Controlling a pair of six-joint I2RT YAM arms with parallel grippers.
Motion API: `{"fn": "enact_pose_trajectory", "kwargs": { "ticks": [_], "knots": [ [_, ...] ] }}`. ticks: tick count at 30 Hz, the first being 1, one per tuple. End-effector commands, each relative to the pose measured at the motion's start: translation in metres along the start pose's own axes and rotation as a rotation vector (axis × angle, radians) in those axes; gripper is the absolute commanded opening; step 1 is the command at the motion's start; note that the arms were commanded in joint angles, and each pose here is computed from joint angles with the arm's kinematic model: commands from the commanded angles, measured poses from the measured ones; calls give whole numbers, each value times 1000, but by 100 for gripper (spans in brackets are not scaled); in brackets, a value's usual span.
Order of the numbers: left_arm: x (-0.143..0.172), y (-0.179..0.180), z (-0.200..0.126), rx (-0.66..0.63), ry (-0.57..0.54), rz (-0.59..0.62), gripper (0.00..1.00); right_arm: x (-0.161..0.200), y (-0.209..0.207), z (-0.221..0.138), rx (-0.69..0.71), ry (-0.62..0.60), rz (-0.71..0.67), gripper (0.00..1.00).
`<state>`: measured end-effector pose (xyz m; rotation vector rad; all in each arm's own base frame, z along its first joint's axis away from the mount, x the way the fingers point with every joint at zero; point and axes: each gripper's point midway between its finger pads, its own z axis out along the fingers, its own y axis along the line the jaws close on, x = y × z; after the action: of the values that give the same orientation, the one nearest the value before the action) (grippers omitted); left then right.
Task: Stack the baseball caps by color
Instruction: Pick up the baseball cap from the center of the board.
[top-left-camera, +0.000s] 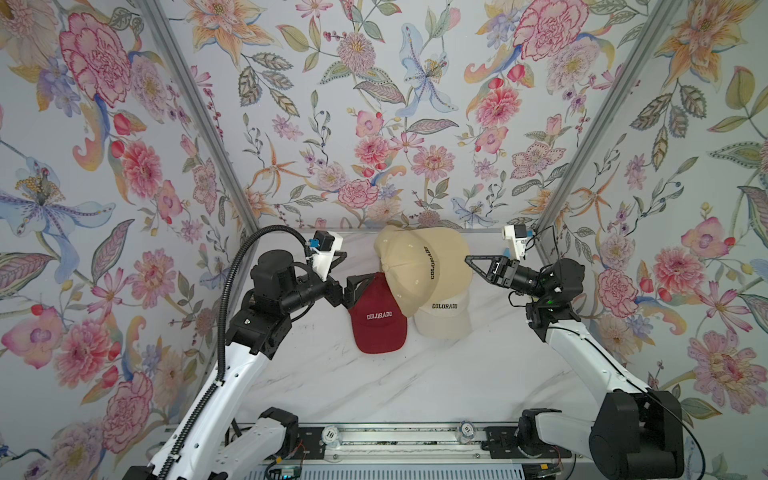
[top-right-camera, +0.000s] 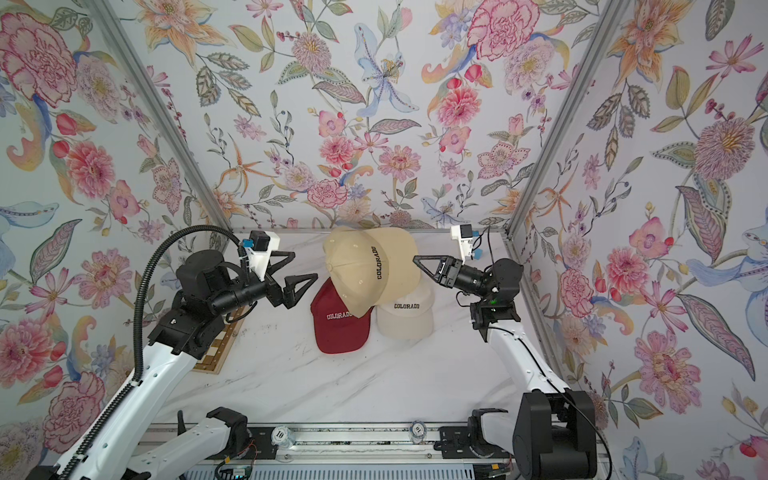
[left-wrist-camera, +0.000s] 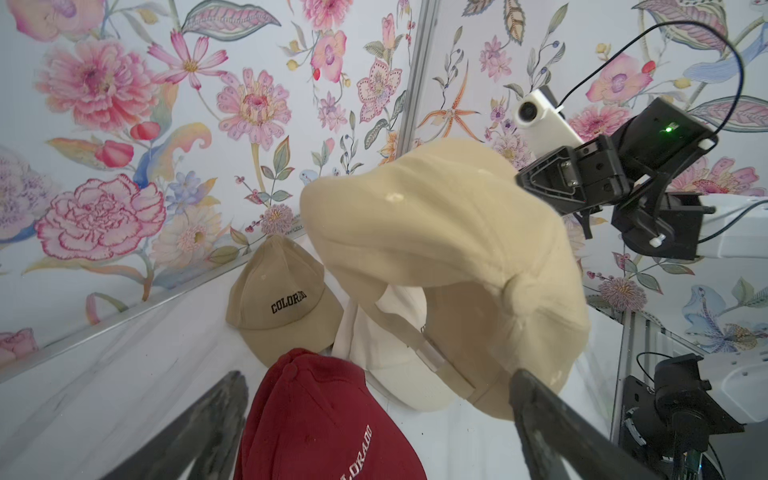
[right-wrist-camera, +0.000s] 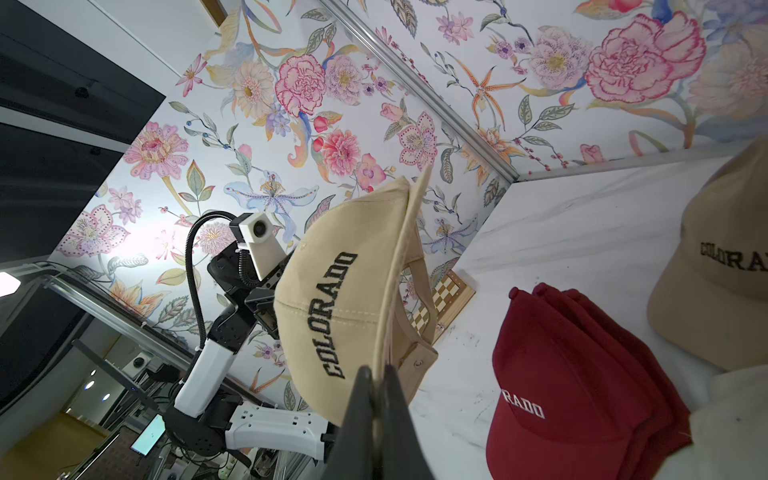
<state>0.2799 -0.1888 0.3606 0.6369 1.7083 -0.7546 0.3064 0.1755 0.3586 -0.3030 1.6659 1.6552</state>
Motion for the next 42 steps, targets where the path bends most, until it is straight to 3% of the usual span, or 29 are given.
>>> {"fn": "enact_pose_trajectory", "kwargs": {
  "ticks": [1, 9, 19, 31, 35, 42],
  "knots": [
    [-1, -6, -6, 39, -65, -82, 100, -6, 8, -2, 14, 13, -56, 0],
    [-18, -46, -20, 318, -270, -253, 100, -10, 15, -3, 114, 32, -177, 0],
    [-8, -46, -3, 385, -290, -353, 100, -7, 15, 4, 136, 49, -218, 0],
    [16, -43, 37, 356, -185, -346, 100, 2, 18, 14, 145, 73, -232, 0],
    [9, -46, 38, 373, -197, -328, 93, 5, 18, 14, 150, 76, -230, 0],
    [7, -58, 44, 425, -205, -324, 73, 7, 18, 15, 151, 80, -230, 0]
  ]
}}
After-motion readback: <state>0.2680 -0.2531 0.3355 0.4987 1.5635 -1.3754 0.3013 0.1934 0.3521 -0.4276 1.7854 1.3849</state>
